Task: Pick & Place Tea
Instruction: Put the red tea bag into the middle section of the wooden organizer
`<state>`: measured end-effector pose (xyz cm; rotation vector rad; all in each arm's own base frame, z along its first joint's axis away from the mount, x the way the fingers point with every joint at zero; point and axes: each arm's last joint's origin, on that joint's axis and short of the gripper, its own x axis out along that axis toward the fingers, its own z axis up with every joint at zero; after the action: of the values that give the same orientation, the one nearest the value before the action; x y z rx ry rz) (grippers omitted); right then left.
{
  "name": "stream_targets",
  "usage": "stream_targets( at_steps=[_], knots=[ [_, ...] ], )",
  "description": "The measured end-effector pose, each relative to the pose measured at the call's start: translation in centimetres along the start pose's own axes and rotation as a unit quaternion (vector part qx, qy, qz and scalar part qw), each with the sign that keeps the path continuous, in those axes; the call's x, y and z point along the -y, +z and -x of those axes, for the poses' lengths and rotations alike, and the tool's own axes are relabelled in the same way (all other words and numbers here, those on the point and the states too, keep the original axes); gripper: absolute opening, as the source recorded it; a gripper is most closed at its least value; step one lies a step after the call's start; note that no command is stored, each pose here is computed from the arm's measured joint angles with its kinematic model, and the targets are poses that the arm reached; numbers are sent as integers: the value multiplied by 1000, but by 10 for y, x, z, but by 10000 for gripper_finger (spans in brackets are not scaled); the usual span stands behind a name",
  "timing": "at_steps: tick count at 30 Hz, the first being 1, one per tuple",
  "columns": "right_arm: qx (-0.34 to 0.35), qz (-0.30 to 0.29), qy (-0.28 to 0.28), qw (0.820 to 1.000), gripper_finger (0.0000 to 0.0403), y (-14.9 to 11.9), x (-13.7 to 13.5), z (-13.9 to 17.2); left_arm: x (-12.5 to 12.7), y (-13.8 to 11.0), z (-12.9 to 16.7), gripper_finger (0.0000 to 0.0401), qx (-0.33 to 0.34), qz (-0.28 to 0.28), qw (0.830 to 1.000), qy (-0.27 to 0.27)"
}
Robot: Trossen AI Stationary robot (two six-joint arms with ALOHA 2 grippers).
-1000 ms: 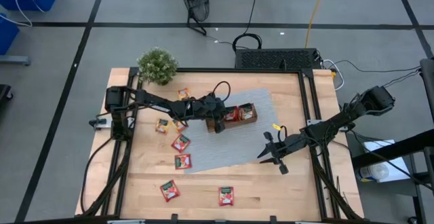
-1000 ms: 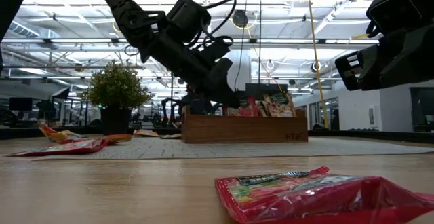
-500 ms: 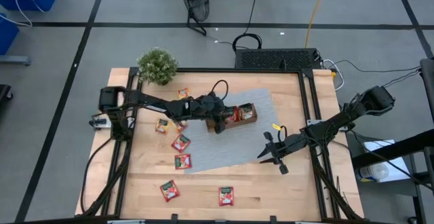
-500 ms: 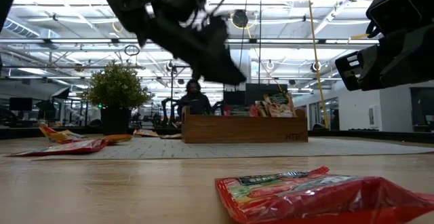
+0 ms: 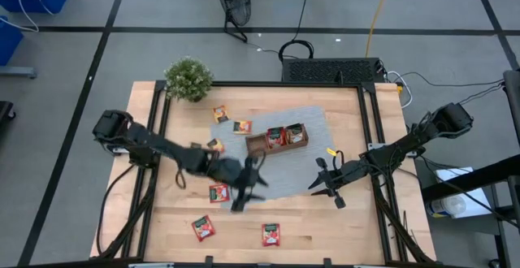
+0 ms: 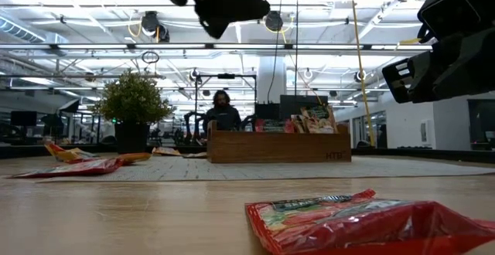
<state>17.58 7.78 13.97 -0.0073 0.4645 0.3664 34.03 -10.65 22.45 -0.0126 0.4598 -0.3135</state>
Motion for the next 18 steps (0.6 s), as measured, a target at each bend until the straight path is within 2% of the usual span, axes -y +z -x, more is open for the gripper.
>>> stream_targets(
  at_steps=[5, 8, 12, 16, 18],
  knots=[
    [3, 0, 0, 1000, 91, 1, 0, 0, 43, -20, -31, 208, 28, 25, 998, -41],
    [7, 1, 1, 1000, 91, 1, 0, 0, 57, -44, -57, 193, 0, 19, 999, -36],
    [18, 2, 2, 1000, 91, 3, 0, 0, 65, -67, -93, 131, -38, 10, 998, -42],
    [29, 5, 3, 1000, 91, 6, -1, 0, 72, -67, -121, 29, -58, 5, 994, -94],
    [30, 5, 3, 1000, 91, 6, -1, 0, 74, -65, -131, 12, -72, 7, 992, -106]
  ],
)
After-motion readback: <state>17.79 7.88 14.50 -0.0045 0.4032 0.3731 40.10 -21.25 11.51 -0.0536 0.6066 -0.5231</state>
